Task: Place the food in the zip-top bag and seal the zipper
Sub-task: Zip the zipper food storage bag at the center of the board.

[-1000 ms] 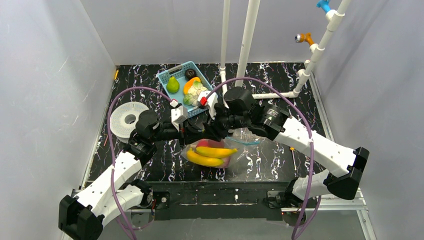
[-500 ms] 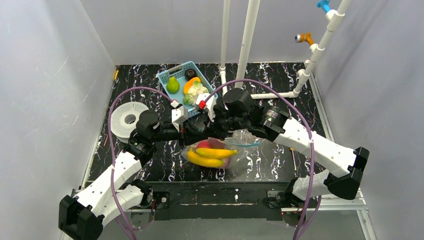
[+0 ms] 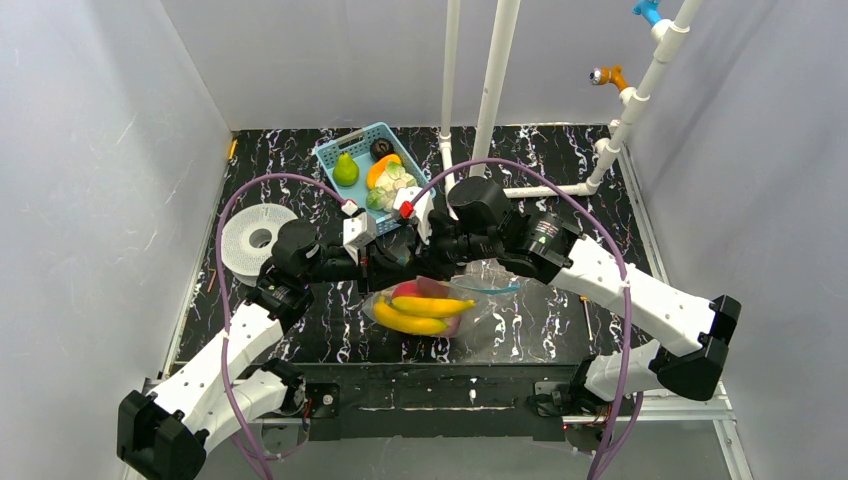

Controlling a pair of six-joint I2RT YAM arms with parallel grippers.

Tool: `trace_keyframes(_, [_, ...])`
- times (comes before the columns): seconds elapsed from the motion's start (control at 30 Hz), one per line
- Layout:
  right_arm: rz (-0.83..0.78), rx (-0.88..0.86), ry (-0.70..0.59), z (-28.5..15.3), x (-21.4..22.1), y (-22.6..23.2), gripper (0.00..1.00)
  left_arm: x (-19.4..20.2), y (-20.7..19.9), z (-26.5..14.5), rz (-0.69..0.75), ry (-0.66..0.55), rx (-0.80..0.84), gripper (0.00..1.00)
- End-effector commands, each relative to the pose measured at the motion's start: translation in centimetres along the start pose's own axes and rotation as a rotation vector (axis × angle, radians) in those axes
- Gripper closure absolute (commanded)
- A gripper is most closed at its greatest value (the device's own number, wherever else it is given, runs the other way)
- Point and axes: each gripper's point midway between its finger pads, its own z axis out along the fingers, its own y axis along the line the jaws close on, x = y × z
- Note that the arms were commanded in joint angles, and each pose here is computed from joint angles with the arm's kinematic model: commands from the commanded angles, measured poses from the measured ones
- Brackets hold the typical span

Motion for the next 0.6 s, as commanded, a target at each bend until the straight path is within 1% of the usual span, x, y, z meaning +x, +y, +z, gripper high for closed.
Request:
trace_keyframes(0.0, [-0.035, -0.006, -0.103, -1.22, -2.74, 0.59, 0.81, -1.89, -0.92, 0.04, 0.048, -0.027, 0.042, 1.0])
trace_keyframes(0.07, [-0.036, -0.008, -0.106, -1.3, -2.81, 0.66, 0.79, -1.87, -0.88, 0.07, 0.045, -0.024, 0.043, 1.0])
trace_keyframes(0.13, [-0.036, -0.009, -0.11, -1.39, -2.93, 0.69, 0.74, -1.86, -0.85, 0.08, 0.043, -0.024, 0.041, 1.0])
trace_keyframes(0.17, [-0.036, -0.012, -0.11, -1.42, -2.94, 0.76, 0.74, -1.81, -0.83, 0.08, 0.043, -0.022, 0.041, 1.0])
trace_keyframes(0.3, [-0.038, -0.02, -0.123, -1.85, -3.23, 1.04, 0.74, -1.78, -0.77, 0.09, 0.041, -0.021, 0.038, 1.0])
trace_keyframes(0.37, [-0.041, -0.024, -0.13, -1.99, -3.31, 1.15, 0.78, -1.76, -0.78, 0.1, 0.041, -0.02, 0.04, 1.0])
trace_keyframes(0.47, [-0.04, -0.014, -0.122, -1.75, -2.97, 0.92, 0.91, -1.77, -0.8, 0.09, 0.04, -0.021, 0.041, 1.0])
trace_keyframes(0.5, [-0.037, -0.011, -0.114, -1.61, -2.81, 0.83, 0.96, -1.79, -0.81, 0.09, 0.041, -0.021, 0.041, 1.0])
trace_keyframes(0.53, [-0.036, -0.013, -0.11, -1.53, -2.74, 0.83, 0.99, -1.74, -0.81, 0.11, 0.04, -0.02, 0.042, 1.0])
trace_keyframes(0.57, [-0.035, -0.017, -0.109, -1.49, -2.72, 0.89, 0.99, -1.76, -0.8, 0.1, 0.041, -0.02, 0.041, 1.0])
